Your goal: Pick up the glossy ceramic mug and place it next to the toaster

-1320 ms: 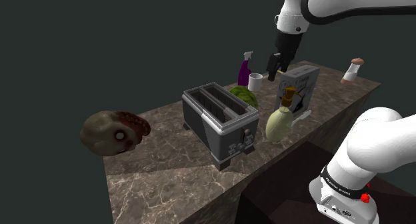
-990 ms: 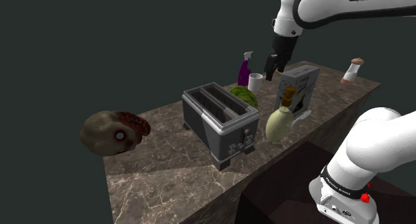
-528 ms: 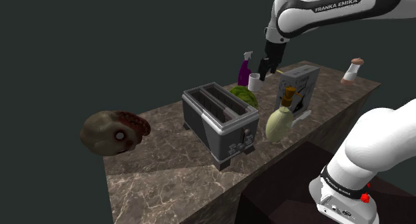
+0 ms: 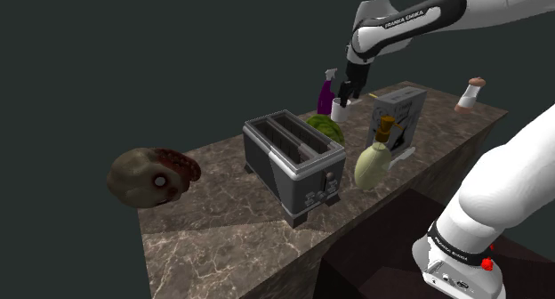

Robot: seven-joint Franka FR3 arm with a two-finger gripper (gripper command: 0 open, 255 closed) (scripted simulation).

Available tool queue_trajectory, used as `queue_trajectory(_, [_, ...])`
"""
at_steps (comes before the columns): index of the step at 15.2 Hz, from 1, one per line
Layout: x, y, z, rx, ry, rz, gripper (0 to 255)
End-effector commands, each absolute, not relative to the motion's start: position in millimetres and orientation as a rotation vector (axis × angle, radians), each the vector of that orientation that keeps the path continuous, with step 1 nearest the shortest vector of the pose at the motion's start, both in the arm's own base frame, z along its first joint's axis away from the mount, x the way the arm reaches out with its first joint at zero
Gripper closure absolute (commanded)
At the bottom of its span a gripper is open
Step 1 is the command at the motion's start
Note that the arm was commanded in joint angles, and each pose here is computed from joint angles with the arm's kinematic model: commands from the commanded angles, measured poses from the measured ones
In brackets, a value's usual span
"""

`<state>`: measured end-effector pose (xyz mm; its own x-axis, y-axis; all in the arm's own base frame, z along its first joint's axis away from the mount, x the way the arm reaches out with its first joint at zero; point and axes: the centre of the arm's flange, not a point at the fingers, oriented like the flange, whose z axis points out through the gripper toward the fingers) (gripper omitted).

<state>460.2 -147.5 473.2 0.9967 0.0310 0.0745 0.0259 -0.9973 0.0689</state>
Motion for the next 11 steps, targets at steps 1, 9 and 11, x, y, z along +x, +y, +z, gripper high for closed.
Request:
queue_trajectory(1, [477,-166,464,3.072,0.050,0.118,0])
queue_trajectory(9, [543,-237,420,3.078,0.072,0.120,0])
queue_trajectory(11, [559,-255,408,3.080,0.077,0.120,0])
